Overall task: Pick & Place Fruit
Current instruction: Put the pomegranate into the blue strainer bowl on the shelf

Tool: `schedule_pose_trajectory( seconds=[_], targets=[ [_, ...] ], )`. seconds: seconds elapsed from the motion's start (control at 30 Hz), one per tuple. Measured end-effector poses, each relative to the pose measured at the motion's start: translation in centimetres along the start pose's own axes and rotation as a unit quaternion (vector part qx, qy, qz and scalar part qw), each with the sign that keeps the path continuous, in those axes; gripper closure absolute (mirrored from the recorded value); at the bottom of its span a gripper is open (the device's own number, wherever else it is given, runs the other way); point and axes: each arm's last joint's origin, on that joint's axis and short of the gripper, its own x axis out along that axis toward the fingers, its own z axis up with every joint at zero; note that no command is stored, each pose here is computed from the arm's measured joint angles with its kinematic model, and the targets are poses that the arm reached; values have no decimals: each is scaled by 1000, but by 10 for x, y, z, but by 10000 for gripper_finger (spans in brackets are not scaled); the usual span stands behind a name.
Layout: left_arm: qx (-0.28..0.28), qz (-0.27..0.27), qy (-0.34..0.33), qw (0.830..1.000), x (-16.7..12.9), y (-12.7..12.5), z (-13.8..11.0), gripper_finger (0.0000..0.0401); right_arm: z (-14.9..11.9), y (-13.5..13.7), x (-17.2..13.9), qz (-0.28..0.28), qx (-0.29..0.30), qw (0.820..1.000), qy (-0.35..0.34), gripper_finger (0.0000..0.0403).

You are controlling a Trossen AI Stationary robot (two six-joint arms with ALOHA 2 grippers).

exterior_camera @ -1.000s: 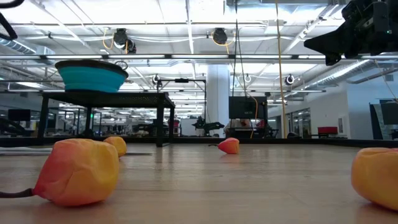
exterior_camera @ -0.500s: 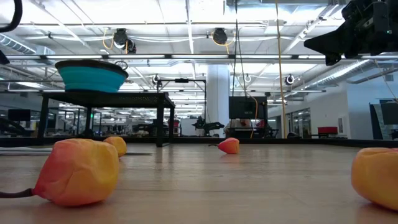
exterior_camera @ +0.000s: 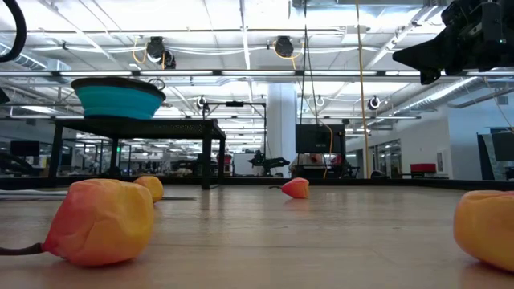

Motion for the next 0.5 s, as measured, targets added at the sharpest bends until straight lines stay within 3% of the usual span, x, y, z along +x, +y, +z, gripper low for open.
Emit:
schedule_pose_trajectory(
  seconds=[0.2,0.5],
  targets=[
    [-1,6,5,1000,0,0,0,138,0,0,0,0,0,1000,0,403],
    [-2,2,3,1000,0,0,0,217,0,0,0,0,0,1000,0,403]
  ],
)
